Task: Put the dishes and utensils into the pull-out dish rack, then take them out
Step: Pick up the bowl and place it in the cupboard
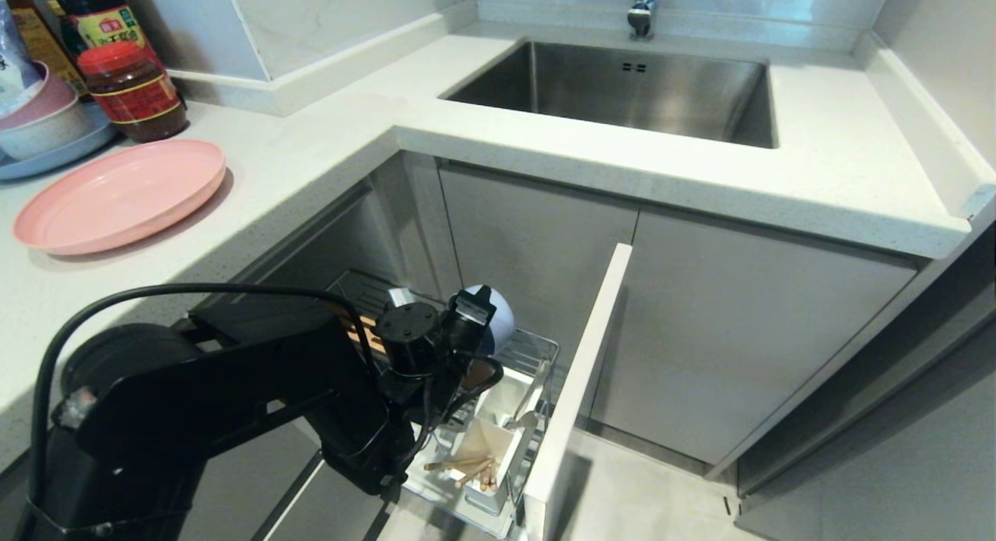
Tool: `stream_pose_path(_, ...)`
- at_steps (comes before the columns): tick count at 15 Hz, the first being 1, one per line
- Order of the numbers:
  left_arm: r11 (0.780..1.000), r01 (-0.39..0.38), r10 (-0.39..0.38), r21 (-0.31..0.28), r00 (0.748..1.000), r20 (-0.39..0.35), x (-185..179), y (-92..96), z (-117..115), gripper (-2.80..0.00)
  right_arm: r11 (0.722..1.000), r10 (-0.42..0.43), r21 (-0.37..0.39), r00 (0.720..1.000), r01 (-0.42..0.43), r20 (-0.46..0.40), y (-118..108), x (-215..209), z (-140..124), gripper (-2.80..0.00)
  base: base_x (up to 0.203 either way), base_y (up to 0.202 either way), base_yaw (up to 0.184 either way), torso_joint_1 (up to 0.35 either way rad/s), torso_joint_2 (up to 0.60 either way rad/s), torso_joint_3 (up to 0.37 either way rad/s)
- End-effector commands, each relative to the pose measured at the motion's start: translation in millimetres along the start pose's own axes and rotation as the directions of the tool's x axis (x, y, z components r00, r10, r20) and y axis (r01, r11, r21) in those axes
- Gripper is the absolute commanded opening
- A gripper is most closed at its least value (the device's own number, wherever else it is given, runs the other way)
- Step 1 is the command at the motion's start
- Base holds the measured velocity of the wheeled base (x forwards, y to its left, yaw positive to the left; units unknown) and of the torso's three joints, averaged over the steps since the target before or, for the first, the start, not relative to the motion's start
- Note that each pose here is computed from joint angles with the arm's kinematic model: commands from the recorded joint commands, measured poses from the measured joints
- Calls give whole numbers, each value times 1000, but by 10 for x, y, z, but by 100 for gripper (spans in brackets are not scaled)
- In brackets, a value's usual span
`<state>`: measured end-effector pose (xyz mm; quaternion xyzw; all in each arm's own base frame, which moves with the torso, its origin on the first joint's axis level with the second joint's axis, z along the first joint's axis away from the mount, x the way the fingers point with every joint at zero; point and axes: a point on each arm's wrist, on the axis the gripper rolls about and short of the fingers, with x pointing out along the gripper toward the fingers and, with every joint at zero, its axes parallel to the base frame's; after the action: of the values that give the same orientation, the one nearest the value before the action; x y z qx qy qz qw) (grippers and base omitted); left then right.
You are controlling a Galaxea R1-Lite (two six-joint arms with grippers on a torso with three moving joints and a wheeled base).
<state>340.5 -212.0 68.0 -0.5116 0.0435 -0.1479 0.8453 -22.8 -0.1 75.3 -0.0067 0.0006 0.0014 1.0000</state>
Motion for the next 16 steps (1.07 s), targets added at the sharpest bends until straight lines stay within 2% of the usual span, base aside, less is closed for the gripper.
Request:
stream_pose_path(1,1000,2,-2,-7,1000,4,8,11,-4,-280,1000,0,0,1000,0,0,0,0,0,-280,0,0,0,0,0,0)
stream_pose_path(9,1000,-5,5,-15,1000,1,16,36,-19,-280,1000,0,0,1000,0,0,0,0,0,-280,0,0,0,0,0,0)
stream_pose_path(10,1000,-6,6,-13,1000,2,15,32,-16,0,1000,0,0,1000,0,0,0,0,0,-280,0,0,0,0,0,0)
stream_pose_path(16,1000,7,-7,-11,1000,18,6,-52,11,0,1000,0,0,1000,0,0,0,0,0,-280,0,0,0,0,0,0)
